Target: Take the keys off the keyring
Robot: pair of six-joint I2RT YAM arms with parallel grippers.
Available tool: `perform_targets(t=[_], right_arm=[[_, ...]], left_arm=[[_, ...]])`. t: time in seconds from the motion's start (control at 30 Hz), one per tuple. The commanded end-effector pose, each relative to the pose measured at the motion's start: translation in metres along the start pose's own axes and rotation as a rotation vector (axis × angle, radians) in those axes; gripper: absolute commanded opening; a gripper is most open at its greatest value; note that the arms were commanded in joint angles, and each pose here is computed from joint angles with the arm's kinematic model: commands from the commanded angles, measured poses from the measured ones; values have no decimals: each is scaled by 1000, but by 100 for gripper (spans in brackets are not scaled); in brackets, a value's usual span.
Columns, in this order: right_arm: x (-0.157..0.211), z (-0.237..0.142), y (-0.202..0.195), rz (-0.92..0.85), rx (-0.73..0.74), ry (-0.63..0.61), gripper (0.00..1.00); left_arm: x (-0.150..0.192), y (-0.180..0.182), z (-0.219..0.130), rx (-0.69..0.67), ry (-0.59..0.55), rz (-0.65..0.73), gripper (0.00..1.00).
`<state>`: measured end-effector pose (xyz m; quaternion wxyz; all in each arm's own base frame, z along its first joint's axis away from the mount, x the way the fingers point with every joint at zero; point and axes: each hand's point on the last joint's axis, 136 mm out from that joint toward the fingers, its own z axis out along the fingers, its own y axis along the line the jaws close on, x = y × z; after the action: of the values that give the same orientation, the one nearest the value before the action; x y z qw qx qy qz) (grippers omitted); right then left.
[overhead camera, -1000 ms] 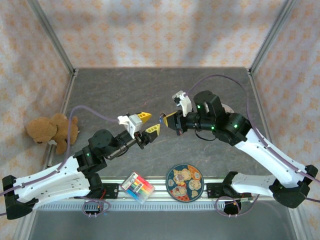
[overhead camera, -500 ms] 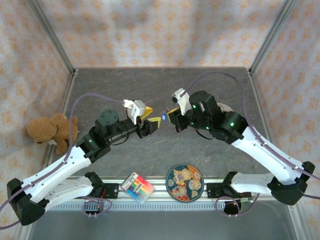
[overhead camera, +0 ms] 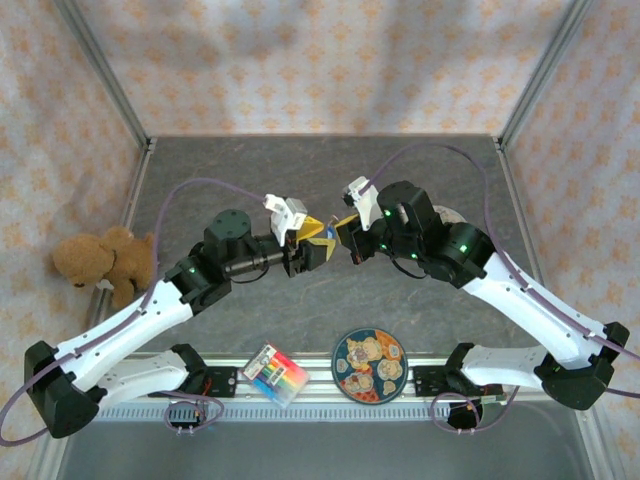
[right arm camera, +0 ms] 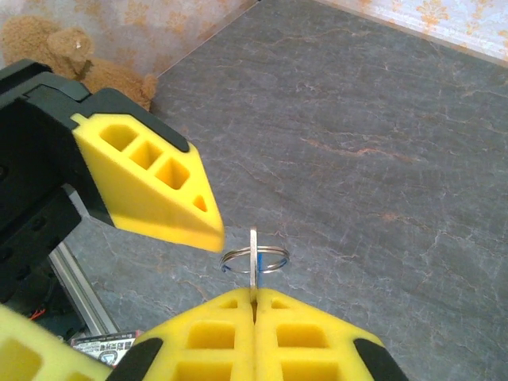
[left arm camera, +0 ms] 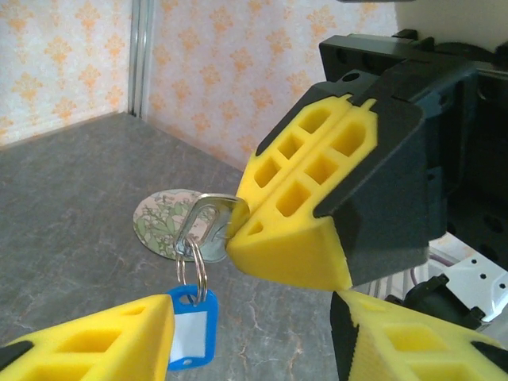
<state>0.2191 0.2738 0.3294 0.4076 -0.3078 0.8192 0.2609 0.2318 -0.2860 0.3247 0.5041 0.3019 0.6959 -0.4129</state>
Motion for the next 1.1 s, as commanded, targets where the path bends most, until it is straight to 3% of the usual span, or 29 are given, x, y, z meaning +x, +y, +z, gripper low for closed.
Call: perform_targets(t=[0.0, 0.33, 0.7, 1.07], right_arm=[[-11, -10, 7, -19, -28, -32, 0], [-9, -12, 20, -38, -84, -29, 0], [-9, -16, 21, -30, -91, -39, 0], [-11, -20, 14, 30, -66, -56, 0]], left_arm=[[-22, -8, -2, 32, -57, 13, 50], [-23, -3, 5, 15, -51, 22, 32], [-20, 9, 7, -48, -51, 40, 1], [-19, 13, -4, -87, -99, 62, 0]])
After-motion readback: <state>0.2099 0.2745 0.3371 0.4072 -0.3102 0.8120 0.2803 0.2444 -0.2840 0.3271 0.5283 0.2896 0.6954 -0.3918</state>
